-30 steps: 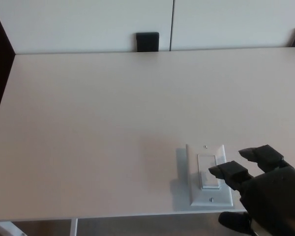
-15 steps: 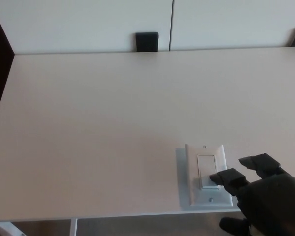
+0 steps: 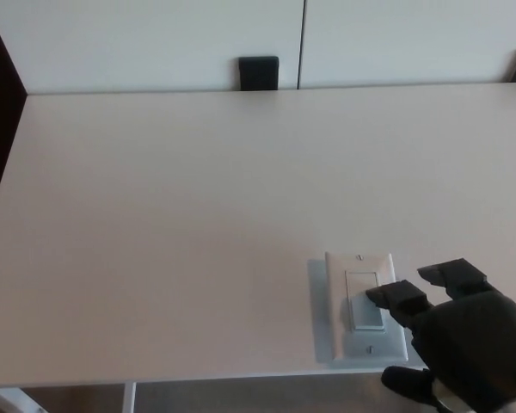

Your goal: The robot walk towards a table in front and then clicks the light switch button using the right hand's index finger

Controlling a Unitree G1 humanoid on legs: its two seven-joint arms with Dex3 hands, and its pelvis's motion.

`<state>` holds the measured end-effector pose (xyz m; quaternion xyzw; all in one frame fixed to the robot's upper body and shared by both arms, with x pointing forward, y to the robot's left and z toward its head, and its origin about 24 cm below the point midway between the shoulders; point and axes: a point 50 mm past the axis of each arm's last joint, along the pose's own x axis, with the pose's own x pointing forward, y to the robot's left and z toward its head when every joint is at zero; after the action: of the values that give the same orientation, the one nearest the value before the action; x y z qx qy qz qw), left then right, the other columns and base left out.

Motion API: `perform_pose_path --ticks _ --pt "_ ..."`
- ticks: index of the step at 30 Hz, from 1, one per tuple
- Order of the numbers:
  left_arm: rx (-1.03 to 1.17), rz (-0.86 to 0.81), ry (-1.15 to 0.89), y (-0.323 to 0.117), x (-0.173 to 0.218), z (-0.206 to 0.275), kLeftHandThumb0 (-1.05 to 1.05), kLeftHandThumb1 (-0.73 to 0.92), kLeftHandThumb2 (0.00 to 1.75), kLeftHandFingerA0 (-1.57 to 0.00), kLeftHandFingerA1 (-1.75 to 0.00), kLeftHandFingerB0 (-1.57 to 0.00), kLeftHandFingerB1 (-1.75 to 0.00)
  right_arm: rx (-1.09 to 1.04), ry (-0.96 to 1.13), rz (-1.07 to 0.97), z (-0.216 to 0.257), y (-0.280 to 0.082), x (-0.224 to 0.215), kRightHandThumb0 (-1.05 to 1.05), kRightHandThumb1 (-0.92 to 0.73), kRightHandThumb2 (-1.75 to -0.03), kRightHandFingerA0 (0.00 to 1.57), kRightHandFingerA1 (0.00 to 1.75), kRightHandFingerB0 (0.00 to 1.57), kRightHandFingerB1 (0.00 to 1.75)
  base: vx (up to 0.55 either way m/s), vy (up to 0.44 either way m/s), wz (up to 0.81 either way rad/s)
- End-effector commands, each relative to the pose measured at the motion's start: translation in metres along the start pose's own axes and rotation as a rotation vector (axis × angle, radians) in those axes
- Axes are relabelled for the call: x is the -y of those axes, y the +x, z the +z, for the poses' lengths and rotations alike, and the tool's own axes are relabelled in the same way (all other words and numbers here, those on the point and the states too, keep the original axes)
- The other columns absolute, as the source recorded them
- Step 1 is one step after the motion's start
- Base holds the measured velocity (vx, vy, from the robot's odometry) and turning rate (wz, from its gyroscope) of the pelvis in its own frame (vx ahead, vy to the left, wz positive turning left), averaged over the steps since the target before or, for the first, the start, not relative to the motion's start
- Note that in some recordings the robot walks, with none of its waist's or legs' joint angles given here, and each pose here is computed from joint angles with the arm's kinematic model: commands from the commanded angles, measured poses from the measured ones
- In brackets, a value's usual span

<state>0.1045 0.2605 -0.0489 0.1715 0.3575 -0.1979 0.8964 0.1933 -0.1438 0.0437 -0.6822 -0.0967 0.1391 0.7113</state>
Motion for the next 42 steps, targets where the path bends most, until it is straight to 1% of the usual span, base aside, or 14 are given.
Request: perform_pose_path --ticks 1,5,6,7,9,10,11,12,18,21,33,40,41,42 --pt "-0.006 -0.006 0.028 -0.002 -0.004 0.000 -0.33 0.61 0.58 -0.48 -0.40 -0.37 -0.35 -0.004 -0.003 0.033 0.000 -0.006 -0.008 -0.91 -0.61 -0.96 0.28 0.52 0.47 0.49 0.00 0.000 0.00" --pt "-0.009 -0.003 0.034 -0.001 -0.004 0.000 -0.34 0.61 0.58 -0.49 -0.40 -0.38 -0.35 0.008 0.000 0.053 0.004 -0.010 -0.011 -0.91 -0.61 -0.96 0.26 0.52 0.45 0.48 0.00 0.000 0.00" --pt "-0.010 -0.003 0.035 -0.002 -0.003 0.000 -0.34 0.61 0.58 -0.48 -0.40 -0.38 -0.35 0.010 0.000 0.055 0.005 -0.011 -0.012 -0.91 -0.62 -0.97 0.29 0.51 0.46 0.48 0.00 0.000 0.00" --pt "-0.013 -0.002 0.035 -0.002 -0.003 0.000 -0.33 0.61 0.58 -0.48 -0.40 -0.38 -0.35 0.013 -0.001 0.057 0.006 -0.012 -0.015 -0.87 -0.59 -0.96 0.29 0.51 0.48 0.50 0.00 0.000 0.00" --pt "-0.013 -0.002 0.034 -0.002 -0.003 0.001 -0.33 0.61 0.58 -0.48 -0.40 -0.38 -0.35 0.015 -0.002 0.056 0.006 -0.012 -0.015 -0.87 -0.59 -0.96 0.29 0.51 0.48 0.50 0.00 0.000 0.00" --pt "-0.012 -0.004 0.032 -0.002 -0.003 0.001 -0.33 0.61 0.58 -0.48 -0.40 -0.38 -0.35 0.017 0.001 0.065 0.007 -0.013 -0.018 -0.83 -0.69 -0.62 0.31 0.43 0.52 0.36 0.00 0.000 0.00" --pt "-0.011 -0.004 0.035 -0.002 -0.003 0.001 -0.34 0.61 0.58 -0.48 -0.40 -0.38 -0.35 0.020 0.008 0.061 0.007 -0.015 -0.020 -0.91 -0.61 -0.96 0.28 0.51 0.48 0.50 0.00 0.000 0.00" --pt "-0.011 -0.004 0.036 -0.002 -0.004 0.001 -0.34 0.61 0.59 -0.47 -0.40 -0.38 -0.35 0.021 0.012 0.062 0.007 -0.016 -0.023 -0.81 -0.69 -0.62 0.34 0.43 0.54 0.37 0.00 0.000 0.00" --pt "0.001 0.000 0.030 -0.001 -0.006 0.004 -0.33 0.61 0.58 -0.49 -0.40 -0.39 -0.35 0.012 0.007 0.095 0.005 -0.023 -0.034 -0.81 -0.69 -0.62 0.37 0.41 0.54 0.37 0.00 0.000 0.00" --pt "-0.002 -0.003 0.023 -0.001 -0.006 0.004 -0.33 0.61 0.59 -0.46 -0.40 -0.37 -0.35 0.008 0.005 0.108 0.005 -0.027 -0.037 -0.81 -0.69 -0.61 0.37 0.40 0.54 0.36 0.00 0.000 0.00" --pt "-0.004 0.000 0.015 0.001 -0.007 0.003 -0.33 0.61 0.59 -0.46 -0.41 -0.37 -0.35 -0.012 0.013 0.146 0.002 -0.036 -0.044 -0.80 -0.67 -0.61 0.36 0.39 0.53 0.36 0.00 0.000 0.00" --pt "-0.008 -0.005 0.019 0.000 -0.007 0.002 -0.33 0.61 0.58 -0.47 -0.40 -0.37 -0.34 -0.013 0.030 0.167 0.004 -0.044 -0.042 -0.83 -0.68 -0.61 0.31 0.42 0.50 0.36 0.00 0.000 0.00" --pt "-0.010 -0.005 0.023 0.000 -0.007 0.002 -0.33 0.61 0.58 -0.46 -0.40 -0.37 -0.34 -0.011 0.030 0.165 0.004 -0.045 -0.042 -0.92 -0.61 -0.95 0.27 0.49 0.44 0.47 0.00 0.000 0.00" --pt "-0.009 -0.006 0.023 0.000 -0.008 0.002 -0.33 0.61 0.58 -0.46 -0.40 -0.37 -0.34 -0.009 0.027 0.162 0.004 -0.046 -0.041 -0.92 -0.61 -0.95 0.27 0.50 0.44 0.47 0.00 0.000 0.00"
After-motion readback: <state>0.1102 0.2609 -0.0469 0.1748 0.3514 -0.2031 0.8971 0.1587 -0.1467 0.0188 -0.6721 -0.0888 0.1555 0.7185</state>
